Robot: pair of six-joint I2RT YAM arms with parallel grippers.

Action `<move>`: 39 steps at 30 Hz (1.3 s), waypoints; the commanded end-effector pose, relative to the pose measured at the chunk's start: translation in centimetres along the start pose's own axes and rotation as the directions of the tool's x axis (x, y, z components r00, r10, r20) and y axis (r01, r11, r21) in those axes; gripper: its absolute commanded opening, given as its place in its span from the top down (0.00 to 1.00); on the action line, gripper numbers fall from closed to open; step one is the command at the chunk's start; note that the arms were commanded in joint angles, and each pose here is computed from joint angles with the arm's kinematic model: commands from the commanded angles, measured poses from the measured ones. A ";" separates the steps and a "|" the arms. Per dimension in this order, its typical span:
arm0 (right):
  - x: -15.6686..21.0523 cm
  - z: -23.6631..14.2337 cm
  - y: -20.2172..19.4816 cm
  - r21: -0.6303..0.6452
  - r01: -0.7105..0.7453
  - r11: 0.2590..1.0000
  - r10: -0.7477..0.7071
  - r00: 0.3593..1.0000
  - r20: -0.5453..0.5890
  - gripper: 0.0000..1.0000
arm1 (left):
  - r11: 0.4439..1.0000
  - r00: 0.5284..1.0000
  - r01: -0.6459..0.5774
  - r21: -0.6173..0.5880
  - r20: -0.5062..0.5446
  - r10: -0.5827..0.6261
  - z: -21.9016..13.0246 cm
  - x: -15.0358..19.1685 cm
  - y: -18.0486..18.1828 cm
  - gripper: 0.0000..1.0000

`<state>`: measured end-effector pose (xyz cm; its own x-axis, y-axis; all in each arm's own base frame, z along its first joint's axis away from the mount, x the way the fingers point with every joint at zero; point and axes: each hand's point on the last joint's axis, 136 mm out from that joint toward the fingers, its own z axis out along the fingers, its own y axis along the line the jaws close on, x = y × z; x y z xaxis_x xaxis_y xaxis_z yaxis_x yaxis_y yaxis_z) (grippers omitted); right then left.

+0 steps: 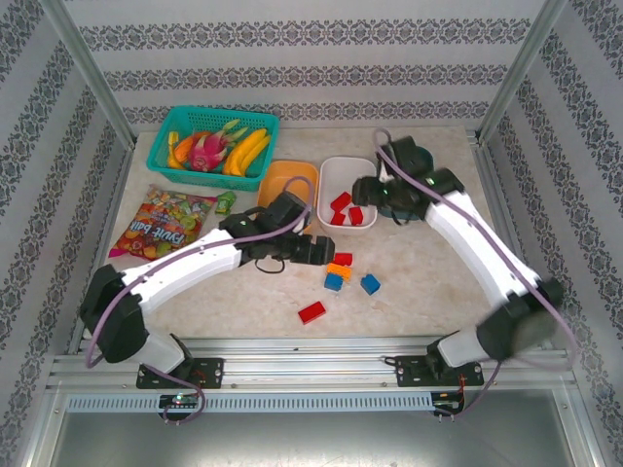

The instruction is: Sort the legos into containers by color

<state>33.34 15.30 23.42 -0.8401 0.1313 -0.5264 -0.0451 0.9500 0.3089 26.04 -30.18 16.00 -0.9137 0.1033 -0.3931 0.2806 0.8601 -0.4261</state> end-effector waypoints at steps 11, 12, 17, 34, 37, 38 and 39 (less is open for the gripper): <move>19.0 -5.5 -1.1 -0.336 -0.246 0.909 0.167 0.955 -0.247 0.25 | 0.941 0.968 -0.211 -0.263 -0.191 0.164 8.1 4.3 0.1 0.14; 19.7 -5.7 -1.3 -0.347 -0.267 0.899 0.184 0.949 -0.254 0.25 | 0.936 0.966 -0.216 -0.279 -0.203 0.163 8.6 4.4 0.3 0.14; 21.5 -5.7 -2.1 -0.348 -0.342 0.873 0.257 0.928 -0.269 0.25 | 0.918 0.956 -0.230 -0.325 -0.253 0.150 10.9 5.4 1.1 0.15; 21.6 -5.2 -2.0 -0.340 -0.348 0.874 0.257 0.924 -0.285 0.27 | 0.907 0.952 -0.241 -0.345 -0.264 0.153 13.0 5.2 0.6 0.61; 21.2 -5.4 -1.7 -0.356 -0.333 0.873 0.241 0.930 -0.277 0.27 | 0.905 0.959 -0.227 -0.360 -0.244 0.144 11.6 4.8 0.6 0.62; 21.0 -5.5 -1.5 -0.366 -0.327 0.871 0.235 0.933 -0.273 0.27 | 0.906 0.962 -0.221 -0.361 -0.234 0.142 11.0 4.7 0.5 0.63; 20.6 -5.6 -1.2 -0.380 -0.320 0.868 0.230 0.937 -0.264 0.28 | 0.908 0.965 -0.214 -0.360 -0.223 0.139 10.3 4.4 0.4 0.63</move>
<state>12.90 14.42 15.62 -0.9355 0.2994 -0.1876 0.0799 0.6965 0.7131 25.51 -35.31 2.74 -0.9120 0.3451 -0.2218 0.3589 0.9331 -0.0242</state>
